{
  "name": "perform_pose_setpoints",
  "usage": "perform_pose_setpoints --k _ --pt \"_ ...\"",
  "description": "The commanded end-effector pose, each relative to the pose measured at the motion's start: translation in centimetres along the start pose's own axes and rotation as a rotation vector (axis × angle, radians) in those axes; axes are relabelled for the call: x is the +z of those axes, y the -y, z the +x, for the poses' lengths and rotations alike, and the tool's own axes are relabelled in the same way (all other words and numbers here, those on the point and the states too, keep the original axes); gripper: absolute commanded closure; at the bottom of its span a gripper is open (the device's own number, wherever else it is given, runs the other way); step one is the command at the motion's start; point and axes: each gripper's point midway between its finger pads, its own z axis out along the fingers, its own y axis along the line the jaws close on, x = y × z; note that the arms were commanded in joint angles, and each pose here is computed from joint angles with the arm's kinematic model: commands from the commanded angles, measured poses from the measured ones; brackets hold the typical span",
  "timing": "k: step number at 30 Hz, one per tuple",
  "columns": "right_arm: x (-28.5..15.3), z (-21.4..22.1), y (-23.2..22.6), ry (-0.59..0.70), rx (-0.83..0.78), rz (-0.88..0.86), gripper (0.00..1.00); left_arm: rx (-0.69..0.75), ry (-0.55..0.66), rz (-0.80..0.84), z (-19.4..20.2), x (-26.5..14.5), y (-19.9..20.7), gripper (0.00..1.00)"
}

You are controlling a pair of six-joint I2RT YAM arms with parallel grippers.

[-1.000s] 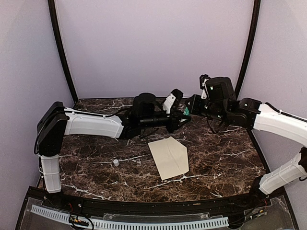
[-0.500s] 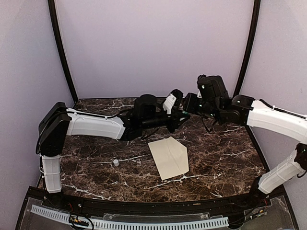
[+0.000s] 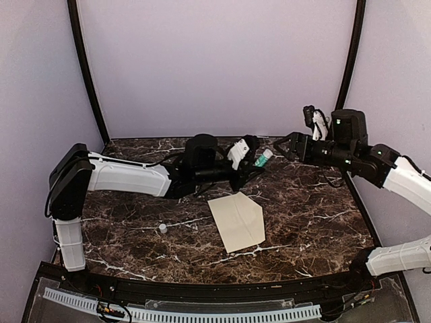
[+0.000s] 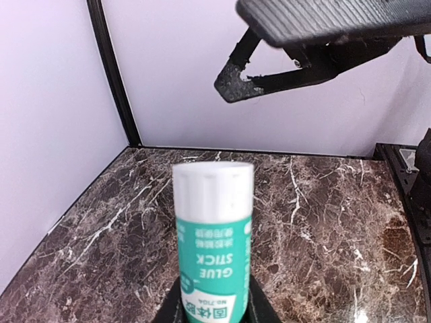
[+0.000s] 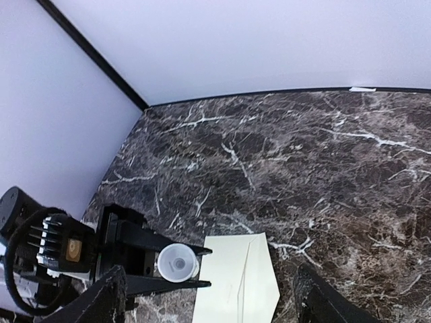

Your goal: Place the letter into the envelope and seal it

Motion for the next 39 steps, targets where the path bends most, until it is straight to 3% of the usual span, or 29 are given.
perform_pose_setpoints --k 1,16,23,31,39 --pt "0.5 3.6 -1.6 -0.211 0.017 -0.137 0.22 0.202 0.057 0.006 -2.5 -1.9 0.2 1.00" --pt "2.7 5.3 -3.0 -0.346 0.056 -0.221 0.40 0.455 0.025 -0.005 -1.1 -1.7 0.9 1.00" --pt "3.9 6.1 -2.7 -0.382 0.068 -0.221 0.53 0.478 0.015 -0.003 -0.9 -1.0 1.1 1.00" --pt "4.8 6.2 -2.5 -0.381 0.077 -0.214 0.58 0.494 0.006 0.002 -0.4 -0.5 1.2 1.00" --pt "5.4 6.7 -2.3 -0.400 0.086 -0.212 0.70 0.500 -0.013 0.007 0.3 0.1 1.2 1.00"
